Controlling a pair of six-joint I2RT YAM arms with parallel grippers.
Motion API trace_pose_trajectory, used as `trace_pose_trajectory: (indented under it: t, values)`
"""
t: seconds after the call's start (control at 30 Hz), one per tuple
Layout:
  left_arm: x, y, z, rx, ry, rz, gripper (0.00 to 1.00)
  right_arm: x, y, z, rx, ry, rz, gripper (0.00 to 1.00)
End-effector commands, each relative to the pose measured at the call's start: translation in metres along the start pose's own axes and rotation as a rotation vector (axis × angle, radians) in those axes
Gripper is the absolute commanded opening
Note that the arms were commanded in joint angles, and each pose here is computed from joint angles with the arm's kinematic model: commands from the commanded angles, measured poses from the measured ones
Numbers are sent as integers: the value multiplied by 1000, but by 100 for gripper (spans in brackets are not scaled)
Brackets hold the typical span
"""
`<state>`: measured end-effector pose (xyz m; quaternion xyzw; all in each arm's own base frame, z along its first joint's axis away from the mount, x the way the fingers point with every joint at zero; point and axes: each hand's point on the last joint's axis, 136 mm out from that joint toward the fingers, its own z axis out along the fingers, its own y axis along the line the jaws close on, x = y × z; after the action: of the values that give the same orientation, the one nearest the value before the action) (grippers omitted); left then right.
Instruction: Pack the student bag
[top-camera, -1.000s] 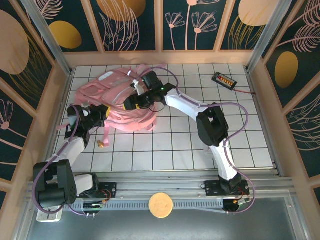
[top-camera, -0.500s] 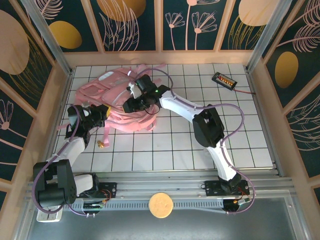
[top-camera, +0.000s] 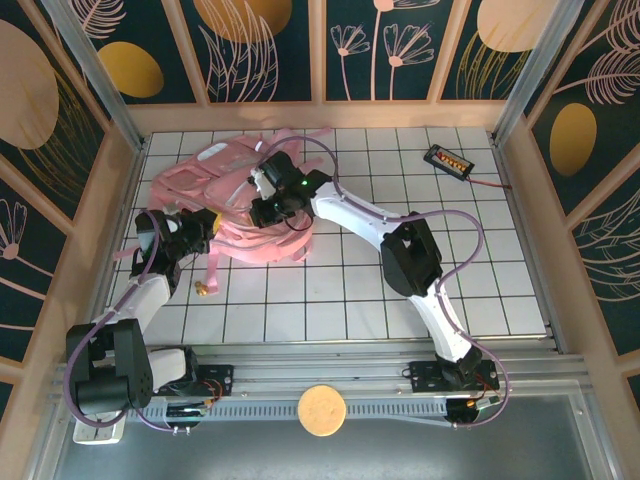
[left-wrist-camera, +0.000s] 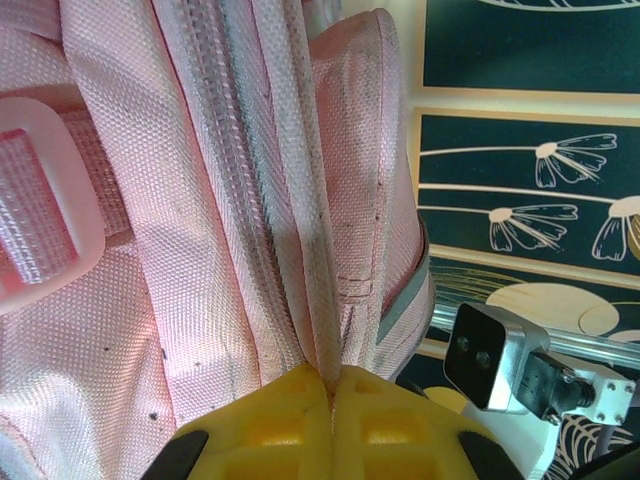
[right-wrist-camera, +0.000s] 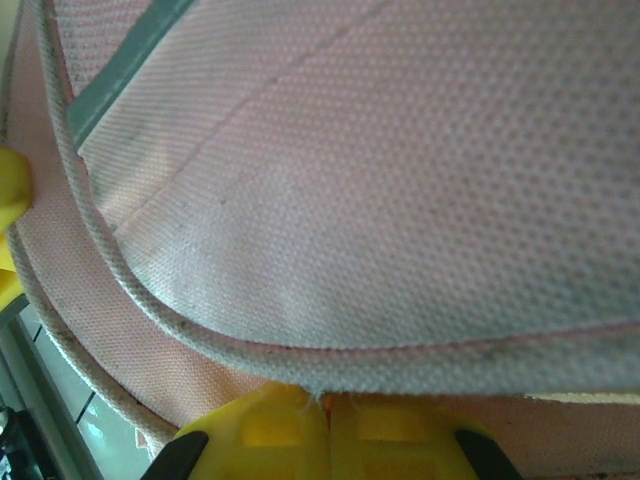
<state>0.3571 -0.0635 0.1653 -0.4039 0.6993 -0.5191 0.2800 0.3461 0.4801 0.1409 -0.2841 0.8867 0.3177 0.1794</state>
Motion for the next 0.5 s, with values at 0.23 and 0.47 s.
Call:
trace_pose_trajectory:
  t: [0.23, 0.47]
  values:
    - [-1, -30, -7, 39, -15, 118, 0, 17, -64, -43, 233, 109, 93, 0]
    - [-9, -21, -12, -10, -62, 143, 0, 37, -90, -71, 355, 220, 173, 0]
